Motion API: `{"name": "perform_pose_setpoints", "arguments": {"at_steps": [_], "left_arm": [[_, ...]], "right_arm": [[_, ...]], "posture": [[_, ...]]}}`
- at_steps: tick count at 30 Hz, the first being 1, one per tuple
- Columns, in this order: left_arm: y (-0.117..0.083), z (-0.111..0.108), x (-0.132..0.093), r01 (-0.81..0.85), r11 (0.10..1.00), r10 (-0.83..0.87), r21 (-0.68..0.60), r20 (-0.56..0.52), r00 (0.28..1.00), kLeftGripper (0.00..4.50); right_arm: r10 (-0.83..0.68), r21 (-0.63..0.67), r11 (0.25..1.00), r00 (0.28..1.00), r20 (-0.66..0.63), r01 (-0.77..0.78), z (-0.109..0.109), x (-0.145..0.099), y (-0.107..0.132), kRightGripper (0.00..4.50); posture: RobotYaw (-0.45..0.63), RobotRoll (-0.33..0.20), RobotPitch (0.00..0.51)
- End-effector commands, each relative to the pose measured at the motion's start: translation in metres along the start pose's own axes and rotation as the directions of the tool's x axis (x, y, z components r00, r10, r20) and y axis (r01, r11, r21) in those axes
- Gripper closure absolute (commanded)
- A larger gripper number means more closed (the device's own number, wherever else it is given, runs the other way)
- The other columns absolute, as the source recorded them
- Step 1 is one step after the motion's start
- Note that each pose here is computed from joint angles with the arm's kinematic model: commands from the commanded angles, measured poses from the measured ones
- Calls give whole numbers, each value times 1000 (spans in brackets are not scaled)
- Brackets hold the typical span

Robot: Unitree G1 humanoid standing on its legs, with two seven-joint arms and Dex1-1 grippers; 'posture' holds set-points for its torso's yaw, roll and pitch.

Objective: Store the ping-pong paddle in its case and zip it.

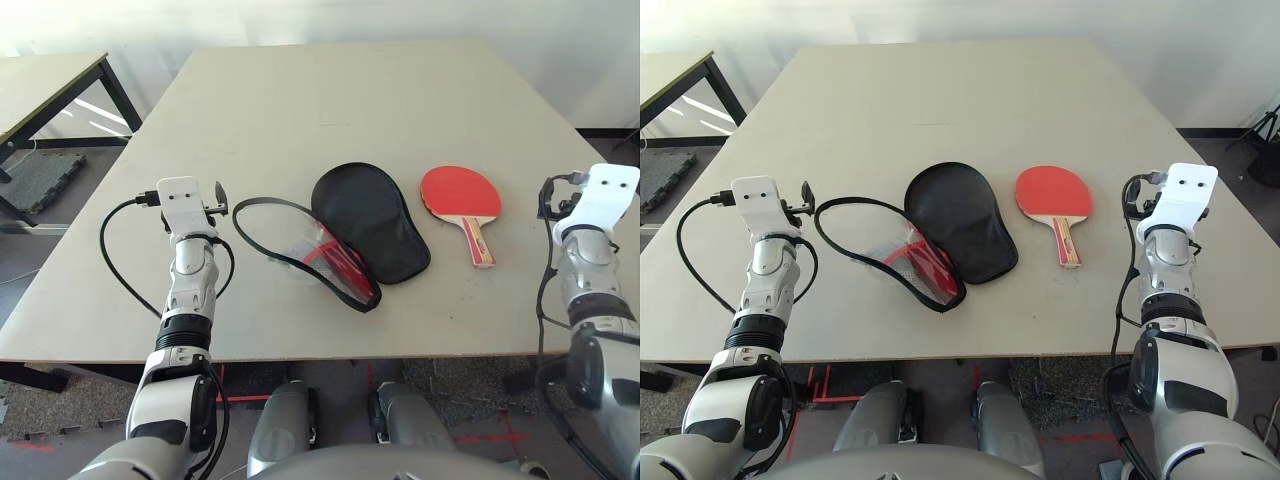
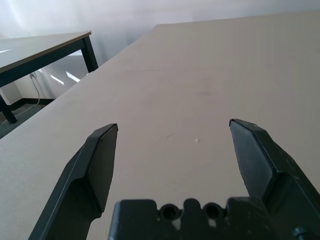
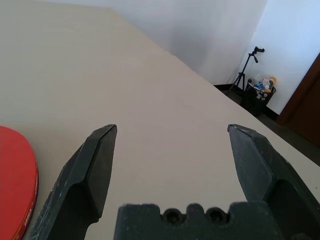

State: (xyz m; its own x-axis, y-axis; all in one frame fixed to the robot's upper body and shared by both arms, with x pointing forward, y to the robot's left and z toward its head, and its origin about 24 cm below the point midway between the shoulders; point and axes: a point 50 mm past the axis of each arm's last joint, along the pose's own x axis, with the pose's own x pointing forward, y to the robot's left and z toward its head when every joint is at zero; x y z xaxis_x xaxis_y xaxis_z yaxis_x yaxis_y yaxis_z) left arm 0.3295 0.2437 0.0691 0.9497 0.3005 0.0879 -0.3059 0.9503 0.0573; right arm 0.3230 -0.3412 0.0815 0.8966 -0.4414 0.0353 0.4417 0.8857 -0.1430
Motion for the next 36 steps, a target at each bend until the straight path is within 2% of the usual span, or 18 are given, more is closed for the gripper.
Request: {"name": "perform_pose_setpoints", "arguments": {"at_steps": [1, 24, 36], "left_arm": [[-1, 3, 1, -4, 1000, 4, 3, 5, 1000, 0], [-7, 6, 2, 17, 1000, -17, -6, 17, 1000, 0], [-12, 1, -4, 19, 1000, -19, -13, 14, 1000, 0]], "right_arm": [[-2, 10, 1000, 1000, 14, 2, 2, 0, -1, 48], [35, 23, 999, 999, 14, -35, 4, 0, 9, 48], [55, -2, 998, 998, -1, -55, 1, -2, 5, 48]], "posture": [[65, 0, 53], [57, 0, 51], [36, 0, 75]]}}
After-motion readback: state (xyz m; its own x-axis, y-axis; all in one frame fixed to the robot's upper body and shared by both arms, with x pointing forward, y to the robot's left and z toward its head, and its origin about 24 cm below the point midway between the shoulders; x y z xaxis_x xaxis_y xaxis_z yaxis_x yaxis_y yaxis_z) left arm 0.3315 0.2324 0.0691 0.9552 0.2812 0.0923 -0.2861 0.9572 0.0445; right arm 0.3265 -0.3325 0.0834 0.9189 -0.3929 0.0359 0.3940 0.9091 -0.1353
